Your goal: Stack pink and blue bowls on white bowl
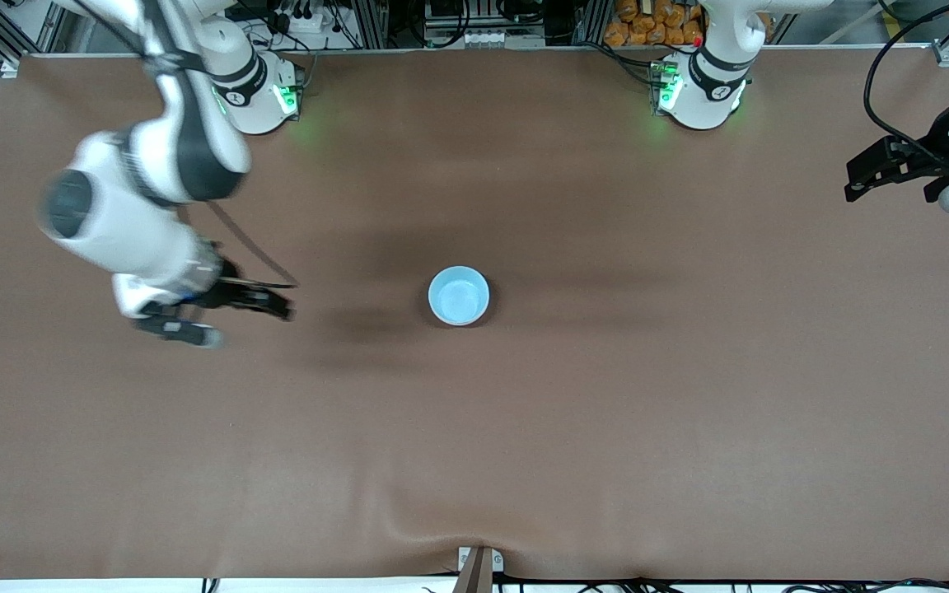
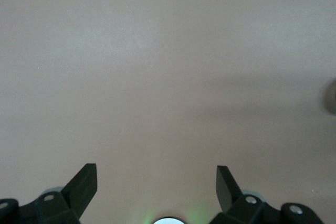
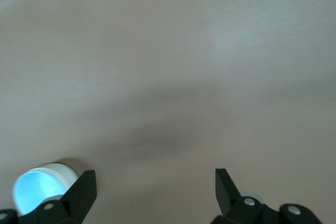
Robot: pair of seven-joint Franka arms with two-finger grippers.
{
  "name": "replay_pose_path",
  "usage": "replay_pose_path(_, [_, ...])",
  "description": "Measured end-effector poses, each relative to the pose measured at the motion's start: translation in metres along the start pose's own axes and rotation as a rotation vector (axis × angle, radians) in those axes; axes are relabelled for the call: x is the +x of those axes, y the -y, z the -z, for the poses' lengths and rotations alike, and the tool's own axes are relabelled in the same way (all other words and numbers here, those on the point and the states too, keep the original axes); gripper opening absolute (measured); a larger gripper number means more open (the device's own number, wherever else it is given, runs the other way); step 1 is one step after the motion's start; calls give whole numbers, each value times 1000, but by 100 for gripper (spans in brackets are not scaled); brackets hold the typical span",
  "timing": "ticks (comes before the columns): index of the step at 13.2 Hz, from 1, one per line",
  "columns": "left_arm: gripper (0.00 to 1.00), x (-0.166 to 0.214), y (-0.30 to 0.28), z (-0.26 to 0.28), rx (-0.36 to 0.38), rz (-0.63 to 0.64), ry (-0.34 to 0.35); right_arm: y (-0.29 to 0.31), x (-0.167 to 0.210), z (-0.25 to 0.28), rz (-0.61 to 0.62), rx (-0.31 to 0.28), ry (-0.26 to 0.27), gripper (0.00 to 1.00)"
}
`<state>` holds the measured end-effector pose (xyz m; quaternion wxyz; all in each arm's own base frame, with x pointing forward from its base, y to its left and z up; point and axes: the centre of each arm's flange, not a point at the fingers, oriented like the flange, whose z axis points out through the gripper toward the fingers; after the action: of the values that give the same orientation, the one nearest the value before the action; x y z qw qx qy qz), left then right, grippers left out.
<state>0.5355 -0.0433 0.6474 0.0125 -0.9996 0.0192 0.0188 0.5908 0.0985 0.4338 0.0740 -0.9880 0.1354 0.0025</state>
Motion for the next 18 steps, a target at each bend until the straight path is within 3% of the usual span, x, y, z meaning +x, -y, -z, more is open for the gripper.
replay_pose_path(5, [100, -1, -8, 0, 1, -14, 1, -69, 1, 95, 72, -17, 22, 100])
replay_pose_path(11, [100, -1, -7, 0, 1, -13, 5, -81, -21, 189, 195, -74, 62, 100])
replay_pose_path(18, [100, -1, -7, -1, 1, -12, 7, -105, -21, 217, 228, -78, 65, 100])
